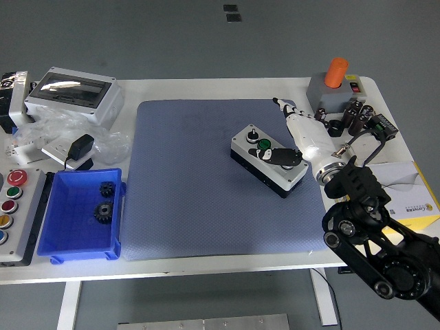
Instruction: Pick up the button,place it on the desk,press the button,press the button
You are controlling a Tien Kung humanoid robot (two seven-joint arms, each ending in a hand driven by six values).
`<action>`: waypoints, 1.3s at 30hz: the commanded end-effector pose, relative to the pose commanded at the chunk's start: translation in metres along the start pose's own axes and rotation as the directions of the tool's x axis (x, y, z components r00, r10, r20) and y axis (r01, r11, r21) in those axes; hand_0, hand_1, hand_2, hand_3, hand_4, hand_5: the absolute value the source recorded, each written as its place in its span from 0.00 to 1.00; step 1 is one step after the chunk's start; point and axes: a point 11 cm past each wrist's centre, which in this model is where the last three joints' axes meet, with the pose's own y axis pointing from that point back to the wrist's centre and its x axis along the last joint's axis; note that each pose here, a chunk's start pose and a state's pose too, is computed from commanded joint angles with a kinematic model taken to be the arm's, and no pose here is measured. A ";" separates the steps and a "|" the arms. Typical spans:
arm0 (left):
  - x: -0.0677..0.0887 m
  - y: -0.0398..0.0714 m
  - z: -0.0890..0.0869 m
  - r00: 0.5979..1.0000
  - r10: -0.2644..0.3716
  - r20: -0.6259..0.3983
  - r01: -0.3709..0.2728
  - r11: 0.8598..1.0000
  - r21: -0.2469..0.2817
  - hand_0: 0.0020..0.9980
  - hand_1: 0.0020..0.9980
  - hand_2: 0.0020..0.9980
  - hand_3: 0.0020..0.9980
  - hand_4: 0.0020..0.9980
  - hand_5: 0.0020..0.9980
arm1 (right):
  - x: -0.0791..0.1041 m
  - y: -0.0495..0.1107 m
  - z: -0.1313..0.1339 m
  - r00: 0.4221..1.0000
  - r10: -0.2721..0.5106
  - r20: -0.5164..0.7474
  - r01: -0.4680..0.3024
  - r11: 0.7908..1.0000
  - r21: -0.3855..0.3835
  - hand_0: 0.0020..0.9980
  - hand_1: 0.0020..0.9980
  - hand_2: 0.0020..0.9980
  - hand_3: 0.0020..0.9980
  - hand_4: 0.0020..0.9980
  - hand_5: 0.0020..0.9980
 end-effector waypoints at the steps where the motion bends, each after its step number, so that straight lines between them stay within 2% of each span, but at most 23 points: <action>1: 0.000 0.000 0.000 1.000 0.000 0.000 0.000 1.000 0.000 0.63 0.64 0.57 0.69 0.63 0.16 | -0.001 0.000 0.000 1.000 -0.002 0.001 0.002 1.000 0.001 0.90 0.93 1.00 1.00 1.00 0.50; 10: -0.002 0.000 0.001 1.000 -0.003 0.005 0.003 1.000 -0.003 0.63 0.64 0.57 0.69 0.63 0.16 | -0.012 -0.003 -0.007 0.999 -0.041 0.009 0.041 0.999 0.006 0.88 0.93 1.00 1.00 1.00 0.49; 16: -0.004 0.000 0.004 1.000 -0.006 0.007 0.006 1.000 -0.009 0.63 0.64 0.57 0.69 0.63 0.16 | -0.027 -0.011 0.013 0.997 -0.081 -0.010 0.080 0.994 -0.075 0.88 0.92 1.00 1.00 1.00 0.49; 22: -0.003 0.000 0.004 1.000 -0.005 0.008 0.005 1.000 -0.008 0.63 0.64 0.57 0.69 0.63 0.16 | -0.043 -0.015 0.023 0.992 -0.126 -0.023 0.123 0.985 -0.122 0.88 0.92 1.00 1.00 1.00 0.49; 33: -0.004 0.000 0.005 1.000 -0.006 0.013 0.006 1.000 -0.009 0.63 0.64 0.57 0.69 0.63 0.16 | -0.049 -0.018 0.022 0.990 -0.130 -0.047 0.123 0.983 -0.133 0.87 0.92 0.99 1.00 1.00 0.48; 34: -0.004 0.000 0.005 1.000 -0.007 0.013 0.007 1.000 -0.009 0.63 0.64 0.57 0.69 0.63 0.16 | -0.049 -0.019 0.023 0.990 -0.129 -0.049 0.121 0.983 -0.137 0.85 0.89 0.95 1.00 1.00 0.49; 39: -0.004 0.000 0.005 1.000 -0.006 0.014 0.006 1.000 -0.008 0.63 0.64 0.57 0.69 0.63 0.16 | -0.048 -0.020 0.029 0.991 -0.123 -0.058 0.112 0.981 -0.159 0.85 0.89 0.95 1.00 1.00 0.49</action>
